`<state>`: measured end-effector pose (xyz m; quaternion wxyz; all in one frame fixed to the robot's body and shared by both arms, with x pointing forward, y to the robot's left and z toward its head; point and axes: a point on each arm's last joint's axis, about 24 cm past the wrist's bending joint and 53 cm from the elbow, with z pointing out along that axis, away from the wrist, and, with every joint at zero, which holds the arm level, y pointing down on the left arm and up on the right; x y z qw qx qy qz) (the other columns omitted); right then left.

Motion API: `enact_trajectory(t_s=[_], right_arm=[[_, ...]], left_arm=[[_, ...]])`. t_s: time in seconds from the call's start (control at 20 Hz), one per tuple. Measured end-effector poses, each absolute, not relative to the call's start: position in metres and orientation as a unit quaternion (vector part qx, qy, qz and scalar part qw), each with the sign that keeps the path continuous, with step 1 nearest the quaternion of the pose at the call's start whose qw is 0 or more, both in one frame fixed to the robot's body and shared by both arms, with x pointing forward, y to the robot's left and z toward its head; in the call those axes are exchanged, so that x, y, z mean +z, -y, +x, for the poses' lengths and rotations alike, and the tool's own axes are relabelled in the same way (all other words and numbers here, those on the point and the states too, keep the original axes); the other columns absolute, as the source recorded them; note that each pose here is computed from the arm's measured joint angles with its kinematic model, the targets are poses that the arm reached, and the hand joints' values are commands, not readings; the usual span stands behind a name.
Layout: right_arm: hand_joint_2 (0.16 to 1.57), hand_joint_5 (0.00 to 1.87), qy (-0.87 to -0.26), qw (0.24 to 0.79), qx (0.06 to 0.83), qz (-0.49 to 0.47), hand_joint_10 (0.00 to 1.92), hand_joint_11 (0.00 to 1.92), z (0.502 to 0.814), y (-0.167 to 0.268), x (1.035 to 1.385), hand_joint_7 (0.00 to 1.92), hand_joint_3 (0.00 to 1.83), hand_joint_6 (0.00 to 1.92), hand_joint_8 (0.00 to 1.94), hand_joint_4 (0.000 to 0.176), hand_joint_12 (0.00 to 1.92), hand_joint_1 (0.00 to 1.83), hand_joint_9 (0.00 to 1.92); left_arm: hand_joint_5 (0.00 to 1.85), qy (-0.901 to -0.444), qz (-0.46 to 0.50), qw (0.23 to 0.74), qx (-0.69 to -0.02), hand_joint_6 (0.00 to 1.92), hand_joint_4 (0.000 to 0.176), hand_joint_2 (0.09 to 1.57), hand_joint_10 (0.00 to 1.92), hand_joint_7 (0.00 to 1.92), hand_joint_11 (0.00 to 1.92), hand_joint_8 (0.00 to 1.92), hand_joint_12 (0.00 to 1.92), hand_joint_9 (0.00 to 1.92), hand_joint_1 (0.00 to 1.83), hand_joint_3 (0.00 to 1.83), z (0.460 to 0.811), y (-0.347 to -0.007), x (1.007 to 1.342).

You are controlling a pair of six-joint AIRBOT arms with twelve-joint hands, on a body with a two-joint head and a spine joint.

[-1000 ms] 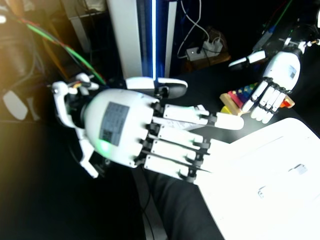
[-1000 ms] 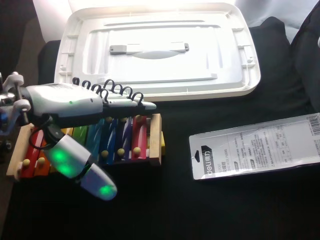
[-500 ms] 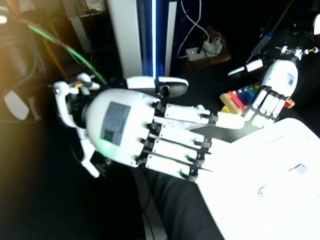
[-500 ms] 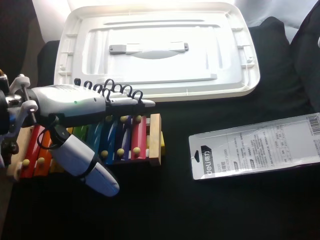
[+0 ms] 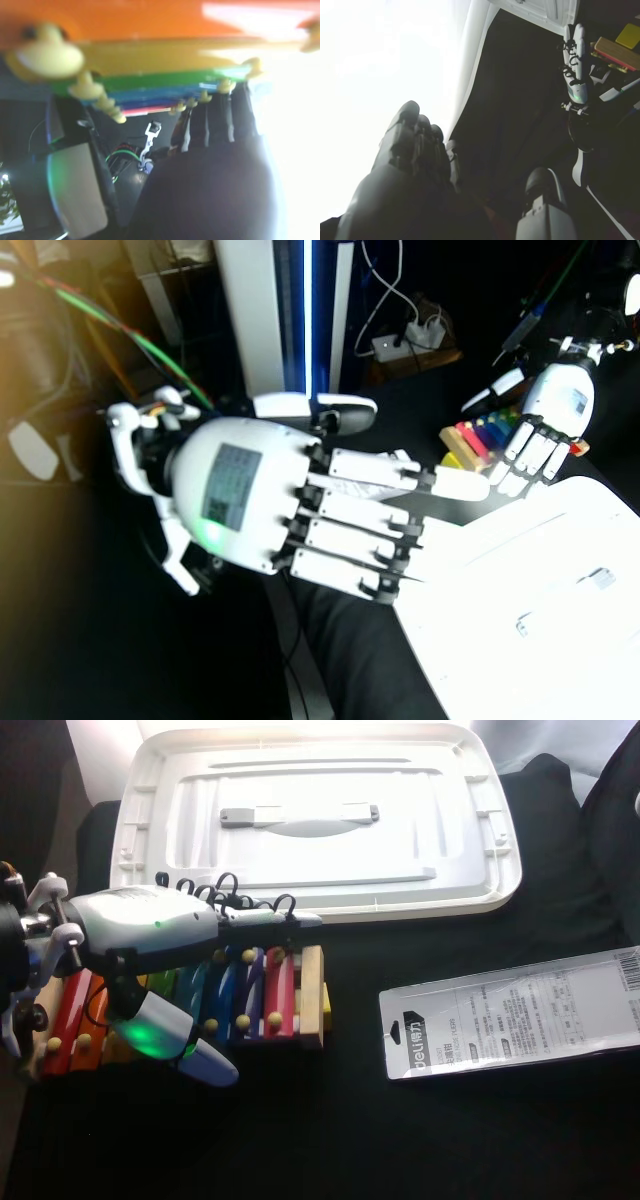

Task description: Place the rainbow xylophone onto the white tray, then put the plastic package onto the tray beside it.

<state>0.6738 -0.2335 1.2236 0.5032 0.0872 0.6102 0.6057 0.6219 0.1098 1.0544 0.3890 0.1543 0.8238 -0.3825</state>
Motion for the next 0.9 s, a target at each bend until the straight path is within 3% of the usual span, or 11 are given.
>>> enact_trajectory(t_s=[0.15,0.2,0.25,0.3,0.35,0.4,0.45,0.65,0.7,0.85,0.9], right_arm=[[1.0,0.05,-0.61,0.503,0.606,0.087,0.0,0.0,0.6738,0.2336,1.2236,0.08,0.0,0.0,0.0,0.088,0.36,0.48,0.1],[1.0,0.06,-0.61,0.503,0.606,0.087,0.0,0.0,0.6738,0.2336,1.2236,0.08,0.0,0.0,0.0,0.098,0.36,0.48,0.1],[1.02,0.07,-0.61,0.503,0.606,0.087,0.0,0.0,0.6738,0.2335,1.2236,0.08,0.0,0.01,0.0,0.102,0.36,0.49,0.1],[1.03,0.07,-0.61,0.503,0.606,0.087,0.0,0.0,0.6738,0.2336,1.2237,0.08,0.0,0.0,0.0,0.103,0.34,0.48,0.09],[1.03,0.07,-0.61,0.503,0.606,0.087,0.0,0.0,0.6738,0.2336,1.2236,0.08,0.0,0.0,0.0,0.103,0.34,0.48,0.09],[1.03,0.08,-0.61,0.503,0.606,0.087,0.0,0.0,0.6738,0.2336,1.2236,0.08,0.0,0.0,0.0,0.106,0.31,0.49,0.08],[1.03,0.08,-0.61,0.503,0.606,0.087,0.0,0.0,0.6738,0.2336,1.2236,0.08,0.0,0.0,0.0,0.106,0.31,0.49,0.08],[1.03,0.06,-0.61,0.503,0.606,0.087,0.0,0.0,0.6738,0.2336,1.2236,0.06,0.0,0.0,0.0,0.092,0.31,0.48,0.09],[1.02,0.07,-0.61,0.503,0.606,0.087,0.0,0.0,0.6738,0.2336,1.2236,0.08,0.0,0.0,0.0,0.086,0.34,0.48,0.09],[1.02,0.08,-0.61,0.503,0.606,0.088,0.0,0.0,0.6738,0.2336,1.2236,0.09,0.0,0.0,0.0,0.082,0.36,0.48,0.1],[1.02,0.09,-0.61,0.503,0.606,0.087,0.01,0.0,0.6738,0.2336,1.2236,0.11,0.0,0.0,0.0,0.073,0.4,0.48,0.12]], left_arm=[[0.43,-0.822,0.144,0.387,-0.392,0.0,0.032,1.06,0.02,0.59,0.28,0.0,0.97,0.66,1.25,0.0,0.6243,-0.1071,1.0543],[0.51,-0.824,0.142,0.385,-0.391,0.02,0.001,1.08,0.05,0.65,0.42,0.01,1.02,0.78,1.3,0.0,0.6234,-0.1075,1.0519],[0.66,-0.823,0.141,0.386,-0.393,0.07,0.0,1.09,1.02,0.75,0.5,0.04,1.23,0.84,1.56,0.0,0.6241,-0.1076,1.0528],[0.73,-0.822,0.141,0.386,-0.394,0.1,0.0,1.16,1.26,0.7,0.56,1.1,1.23,0.84,1.49,0.0,0.6241,-0.1074,1.0532],[0.73,-0.822,0.139,0.387,-0.394,0.1,0.0,1.16,1.26,0.7,0.56,1.1,1.23,0.84,1.49,0.0,0.6246,-0.1078,1.0535],[0.75,-0.822,0.139,0.384,-0.396,0.15,0.0,1.22,1.44,0.61,0.56,1.48,1.29,0.74,1.46,0.0,0.6233,-0.1072,1.0522],[0.75,-0.823,0.136,0.384,-0.397,0.15,0.0,1.22,1.44,0.61,0.56,1.48,1.29,0.74,1.46,0.0,0.6234,-0.1071,1.052],[0.6,-0.822,0.136,0.384,-0.397,0.58,0.0,1.23,1.47,0.61,0.53,1.48,1.48,0.74,1.46,0.0,0.6238,-0.1075,1.0524],[0.6,-0.822,0.136,0.385,-0.398,1.37,0.0,1.27,1.54,0.63,0.51,1.52,1.58,0.71,1.31,0.0,0.6244,-0.1079,1.053],[0.58,-0.818,0.131,0.391,-0.4,1.42,0.0,1.28,1.6,0.62,0.46,1.55,1.69,0.69,1.3,0.0,0.6269,-0.1077,1.0554],[0.55,-0.817,0.131,0.395,-0.399,1.45,0.0,1.29,1.6,0.62,0.49,1.55,1.62,0.68,1.3,0.0,0.629,-0.1083,1.0563]])
